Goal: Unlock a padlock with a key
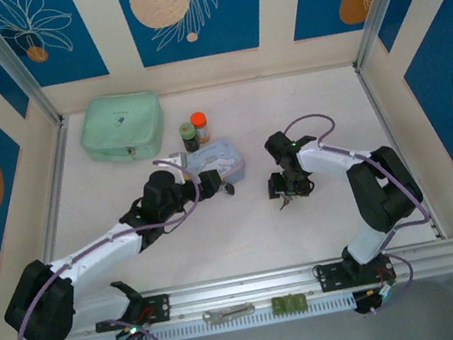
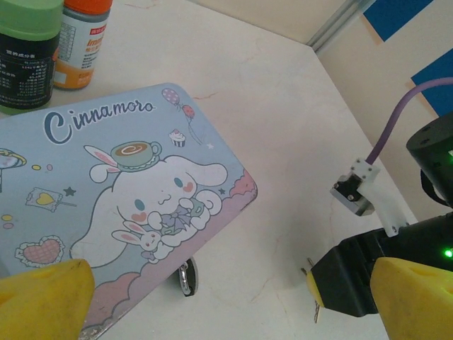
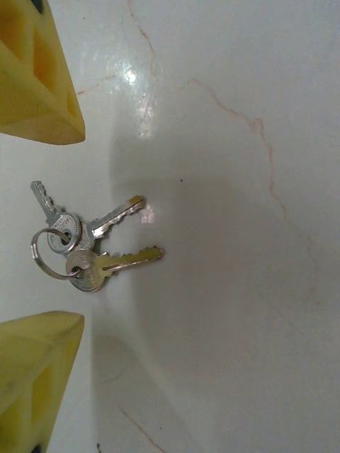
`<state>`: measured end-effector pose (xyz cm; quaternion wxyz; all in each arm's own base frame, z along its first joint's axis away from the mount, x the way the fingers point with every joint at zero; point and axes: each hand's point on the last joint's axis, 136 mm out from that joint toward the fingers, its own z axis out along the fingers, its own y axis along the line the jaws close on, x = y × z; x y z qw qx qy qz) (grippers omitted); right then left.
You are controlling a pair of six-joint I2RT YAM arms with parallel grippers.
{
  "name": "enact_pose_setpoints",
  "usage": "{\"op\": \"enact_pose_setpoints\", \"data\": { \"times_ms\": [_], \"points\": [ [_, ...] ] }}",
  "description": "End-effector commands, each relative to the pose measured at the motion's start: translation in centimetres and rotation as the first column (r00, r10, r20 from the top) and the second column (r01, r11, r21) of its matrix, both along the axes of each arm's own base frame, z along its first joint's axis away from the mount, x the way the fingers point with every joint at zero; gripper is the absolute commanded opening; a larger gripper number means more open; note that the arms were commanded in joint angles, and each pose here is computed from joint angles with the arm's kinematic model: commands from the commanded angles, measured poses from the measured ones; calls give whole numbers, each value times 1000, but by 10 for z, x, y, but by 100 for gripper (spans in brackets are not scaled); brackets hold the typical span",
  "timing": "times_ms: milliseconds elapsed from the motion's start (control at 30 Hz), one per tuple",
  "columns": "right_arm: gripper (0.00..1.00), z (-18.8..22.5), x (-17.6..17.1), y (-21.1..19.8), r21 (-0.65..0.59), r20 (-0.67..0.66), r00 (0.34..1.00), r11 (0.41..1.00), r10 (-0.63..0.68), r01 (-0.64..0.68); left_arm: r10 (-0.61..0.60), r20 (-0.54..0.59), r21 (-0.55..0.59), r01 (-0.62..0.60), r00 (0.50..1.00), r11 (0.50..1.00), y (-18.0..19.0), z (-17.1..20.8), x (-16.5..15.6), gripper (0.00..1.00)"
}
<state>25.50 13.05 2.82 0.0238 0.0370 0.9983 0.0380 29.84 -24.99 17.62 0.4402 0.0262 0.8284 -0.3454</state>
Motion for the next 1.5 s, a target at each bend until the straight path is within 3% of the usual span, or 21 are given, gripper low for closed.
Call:
{"op": "enact_pose_setpoints", "data": {
  "times_ms": [0,300,600,767,1000,1167,1333,1467],
  "points": [
    [61,-5,-8,-3,-35,-15,999,999,-29,28,7,33,-31,-6,999,1000,-3,15,1,99],
    [41,-23,-19,-5,-84,-64,997,995,-51,45,57,48,-36,-55,997,998,9,18,0,100],
    [0,-2,-9,2,-3,29,998,998,-63,63,40,56,-63,-37,998,997,7,26,-5,100],
    [0,31,1,20,198,132,989,980,-60,34,10,66,-83,-5,998,997,0,31,-9,100],
    [0,67,9,38,441,248,967,896,-65,-53,-47,72,-136,56,996,989,-18,35,-13,100],
    [0,91,12,51,543,283,954,837,-102,-72,-127,51,-217,135,991,967,-48,35,-24,95],
    [0,116,21,54,636,247,937,771,-248,36,-206,49,-264,211,977,941,-82,30,-36,87],
    [0,132,24,64,700,263,927,714,-267,7,-250,53,-302,254,967,919,-102,31,-38,84]
  ]
}}
